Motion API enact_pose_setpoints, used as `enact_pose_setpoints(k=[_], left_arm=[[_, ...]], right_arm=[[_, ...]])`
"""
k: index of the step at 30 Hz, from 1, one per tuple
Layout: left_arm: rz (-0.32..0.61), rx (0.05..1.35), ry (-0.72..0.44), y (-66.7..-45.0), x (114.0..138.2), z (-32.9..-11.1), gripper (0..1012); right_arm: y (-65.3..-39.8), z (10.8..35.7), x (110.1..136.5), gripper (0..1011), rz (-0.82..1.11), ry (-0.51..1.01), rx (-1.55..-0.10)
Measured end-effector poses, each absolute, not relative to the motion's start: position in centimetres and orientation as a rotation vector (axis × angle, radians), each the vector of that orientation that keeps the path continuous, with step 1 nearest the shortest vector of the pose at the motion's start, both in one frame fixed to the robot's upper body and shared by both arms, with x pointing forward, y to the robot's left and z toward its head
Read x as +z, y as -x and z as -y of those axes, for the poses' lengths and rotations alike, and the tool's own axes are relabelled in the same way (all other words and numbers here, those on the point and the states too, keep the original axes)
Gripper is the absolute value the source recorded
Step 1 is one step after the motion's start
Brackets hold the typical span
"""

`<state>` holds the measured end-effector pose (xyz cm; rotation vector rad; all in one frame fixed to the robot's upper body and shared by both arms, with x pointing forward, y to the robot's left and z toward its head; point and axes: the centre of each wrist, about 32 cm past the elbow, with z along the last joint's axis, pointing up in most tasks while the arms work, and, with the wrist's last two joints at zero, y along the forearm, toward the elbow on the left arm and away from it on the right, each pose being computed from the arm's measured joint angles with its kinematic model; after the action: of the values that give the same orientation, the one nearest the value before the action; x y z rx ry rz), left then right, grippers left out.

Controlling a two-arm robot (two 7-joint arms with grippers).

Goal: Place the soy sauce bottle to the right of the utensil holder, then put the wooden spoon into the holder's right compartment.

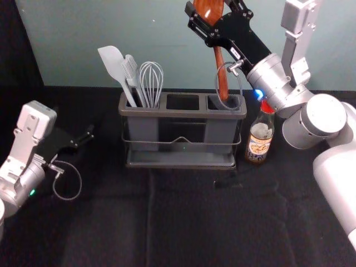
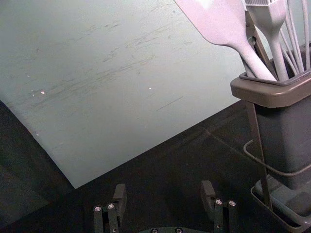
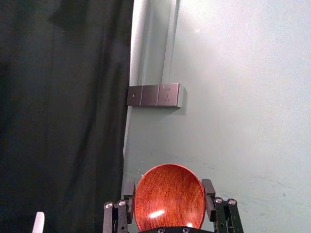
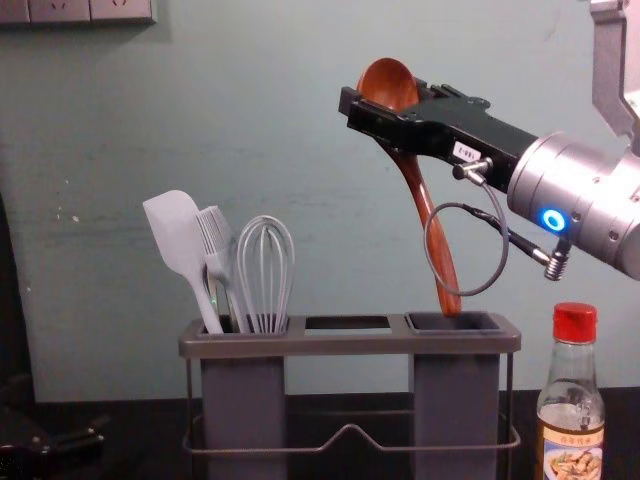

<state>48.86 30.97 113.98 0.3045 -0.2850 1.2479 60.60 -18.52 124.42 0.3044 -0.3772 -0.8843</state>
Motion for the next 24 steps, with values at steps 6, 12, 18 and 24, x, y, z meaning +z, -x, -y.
enact_pose_setpoints(k=[6,12,18,24], left_arm=[[0.285,1.248,-0.305,-48.9,114.0,-31.0,1005],[0.285,1.248,-0.304,-48.9,114.0,-31.0,1005],[0.285,1.248,-0.304,-48.9,114.0,-31.0,1005],[0.285,1.248,-0.305,-48.9,114.0,-31.0,1005]], right_arm=[[-60.8,18.5,123.8,838,0.373,-0.310,-0.883],[-60.9,18.5,123.2,838,0.365,-0.306,-0.883],[-60.7,18.6,122.5,838,0.359,-0.301,-0.887],[-60.5,18.9,121.7,838,0.349,-0.296,-0.895]])
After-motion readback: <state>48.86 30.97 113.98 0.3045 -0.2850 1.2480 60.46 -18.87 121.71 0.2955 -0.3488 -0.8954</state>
